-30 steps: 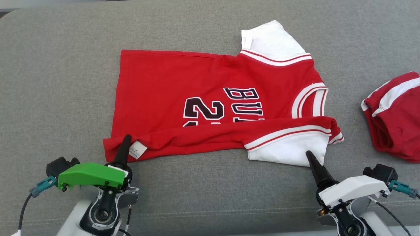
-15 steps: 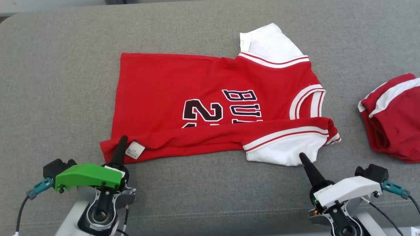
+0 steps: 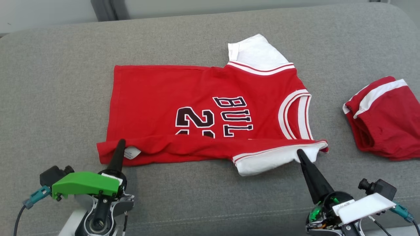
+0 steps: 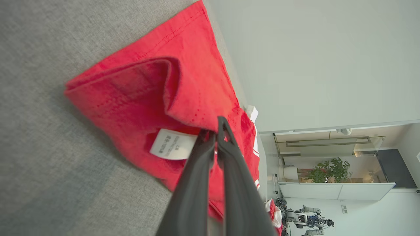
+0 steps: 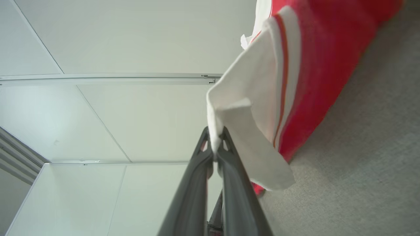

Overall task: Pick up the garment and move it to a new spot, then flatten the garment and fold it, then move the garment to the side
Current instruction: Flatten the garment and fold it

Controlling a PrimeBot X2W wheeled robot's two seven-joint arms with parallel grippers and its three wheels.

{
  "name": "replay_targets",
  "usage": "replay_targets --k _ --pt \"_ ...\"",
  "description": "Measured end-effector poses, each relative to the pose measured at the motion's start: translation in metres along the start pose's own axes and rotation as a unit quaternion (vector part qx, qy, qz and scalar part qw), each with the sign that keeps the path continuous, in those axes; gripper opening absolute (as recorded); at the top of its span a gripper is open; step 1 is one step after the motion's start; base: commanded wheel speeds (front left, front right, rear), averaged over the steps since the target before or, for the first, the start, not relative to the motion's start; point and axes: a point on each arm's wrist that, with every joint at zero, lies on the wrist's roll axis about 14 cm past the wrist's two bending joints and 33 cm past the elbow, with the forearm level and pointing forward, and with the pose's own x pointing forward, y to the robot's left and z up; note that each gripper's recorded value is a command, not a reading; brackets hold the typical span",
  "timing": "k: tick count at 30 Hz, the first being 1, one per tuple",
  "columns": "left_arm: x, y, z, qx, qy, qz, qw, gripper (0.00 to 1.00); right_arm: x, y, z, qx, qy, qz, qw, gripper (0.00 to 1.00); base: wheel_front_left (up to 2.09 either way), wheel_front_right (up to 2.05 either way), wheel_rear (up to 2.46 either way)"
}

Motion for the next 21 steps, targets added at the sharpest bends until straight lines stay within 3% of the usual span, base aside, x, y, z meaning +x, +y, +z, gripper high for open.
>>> replay_targets --k 5,8,21 --pt "-0.015 -0.002 -0.001 -0.002 -0.003 -0.007 1.0 0.0 -0.011 0.041 0.013 0.011 -0.025 0.065 0.997 0.0 0.0 0.0 0.0" --pt "-0.024 -0.003 -0.003 -0.002 -0.003 -0.007 1.0 0.0 -0.024 0.047 0.02 0.006 -0.038 0.073 0.997 0.0 0.0 0.0 0.0" --pt "-0.049 -0.004 -0.001 -0.002 -0.009 -0.001 1.0 0.0 -0.071 -0.003 0.024 0.01 -0.054 -0.024 0.998 0.0 0.0 0.0 0.0"
